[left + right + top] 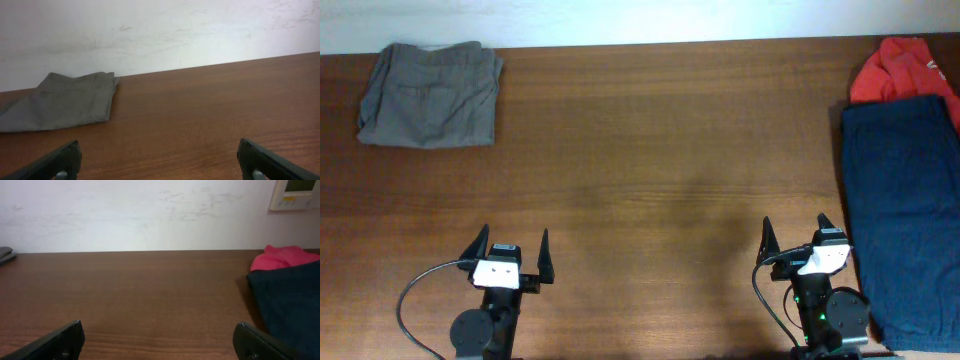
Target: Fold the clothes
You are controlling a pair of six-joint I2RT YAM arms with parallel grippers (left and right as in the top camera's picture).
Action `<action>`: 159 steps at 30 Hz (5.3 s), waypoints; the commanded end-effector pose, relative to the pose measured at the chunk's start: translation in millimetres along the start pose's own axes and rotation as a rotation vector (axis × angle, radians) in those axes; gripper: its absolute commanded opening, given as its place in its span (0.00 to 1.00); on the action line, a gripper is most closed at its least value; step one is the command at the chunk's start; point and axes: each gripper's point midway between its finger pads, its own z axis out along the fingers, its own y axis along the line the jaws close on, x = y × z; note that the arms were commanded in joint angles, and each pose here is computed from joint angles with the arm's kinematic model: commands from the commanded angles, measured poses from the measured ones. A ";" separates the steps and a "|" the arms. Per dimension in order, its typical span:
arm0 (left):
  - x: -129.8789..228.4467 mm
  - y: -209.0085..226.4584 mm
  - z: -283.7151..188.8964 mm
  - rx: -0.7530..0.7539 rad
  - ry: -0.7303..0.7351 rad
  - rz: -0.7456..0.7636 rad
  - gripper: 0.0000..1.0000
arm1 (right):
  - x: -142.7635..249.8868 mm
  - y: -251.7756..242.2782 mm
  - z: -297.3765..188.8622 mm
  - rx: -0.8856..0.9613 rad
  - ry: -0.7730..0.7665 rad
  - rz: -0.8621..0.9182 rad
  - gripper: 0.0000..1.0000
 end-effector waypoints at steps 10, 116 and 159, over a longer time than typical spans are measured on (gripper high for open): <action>1.9 1.3 -0.1 -0.006 0.003 0.015 0.99 | 1.6 4.5 -0.3 -0.024 0.001 -0.008 0.98; 1.9 1.4 -0.1 -0.006 0.003 0.015 0.99 | -3.2 -183.5 216.9 0.584 0.864 -0.364 0.98; 1.8 1.3 -0.1 -0.006 0.003 0.015 0.99 | 9.1 -245.3 214.4 0.842 0.917 0.013 0.04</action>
